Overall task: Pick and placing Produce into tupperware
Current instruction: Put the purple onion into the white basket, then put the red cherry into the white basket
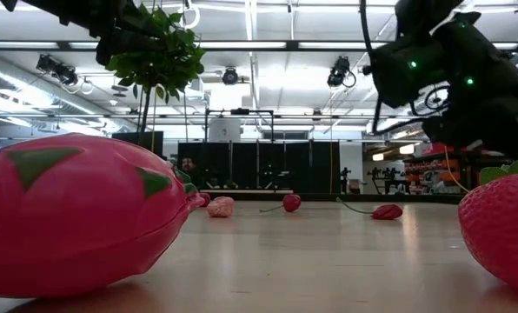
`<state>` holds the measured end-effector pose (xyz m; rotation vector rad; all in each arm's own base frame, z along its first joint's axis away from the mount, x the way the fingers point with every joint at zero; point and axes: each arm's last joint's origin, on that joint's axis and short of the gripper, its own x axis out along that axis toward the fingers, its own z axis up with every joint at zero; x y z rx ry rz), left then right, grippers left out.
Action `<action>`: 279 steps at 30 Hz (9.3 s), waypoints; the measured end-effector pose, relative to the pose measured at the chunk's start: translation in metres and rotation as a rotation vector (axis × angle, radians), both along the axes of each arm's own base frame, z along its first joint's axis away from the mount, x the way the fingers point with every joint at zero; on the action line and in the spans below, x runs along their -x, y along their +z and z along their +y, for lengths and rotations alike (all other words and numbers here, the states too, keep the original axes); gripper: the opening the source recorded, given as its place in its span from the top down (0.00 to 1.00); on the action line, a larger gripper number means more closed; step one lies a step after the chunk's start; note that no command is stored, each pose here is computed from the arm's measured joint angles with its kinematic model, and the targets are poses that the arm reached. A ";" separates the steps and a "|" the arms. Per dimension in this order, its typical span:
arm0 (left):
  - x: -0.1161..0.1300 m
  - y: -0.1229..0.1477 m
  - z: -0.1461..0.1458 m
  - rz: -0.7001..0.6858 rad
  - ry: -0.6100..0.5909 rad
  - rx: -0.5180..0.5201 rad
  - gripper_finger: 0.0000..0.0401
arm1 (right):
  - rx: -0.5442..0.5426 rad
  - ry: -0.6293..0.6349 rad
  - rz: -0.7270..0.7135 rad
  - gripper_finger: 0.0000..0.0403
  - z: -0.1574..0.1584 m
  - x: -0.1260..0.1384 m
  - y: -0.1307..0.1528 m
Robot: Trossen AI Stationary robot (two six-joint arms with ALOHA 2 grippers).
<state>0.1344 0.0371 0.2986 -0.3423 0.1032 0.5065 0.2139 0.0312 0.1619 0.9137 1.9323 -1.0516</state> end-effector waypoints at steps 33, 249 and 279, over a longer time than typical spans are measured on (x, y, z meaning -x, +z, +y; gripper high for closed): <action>0.000 0.000 0.000 -0.001 0.000 0.000 0.62 | 0.077 0.010 -0.073 0.21 -0.004 0.018 -0.039; 0.002 -0.009 0.000 0.081 0.007 0.044 0.64 | -0.213 -0.254 -0.967 0.21 0.132 -0.002 0.049; 0.002 -0.009 0.000 0.081 0.007 0.044 0.62 | 0.027 0.172 -1.495 0.27 0.048 -0.057 0.092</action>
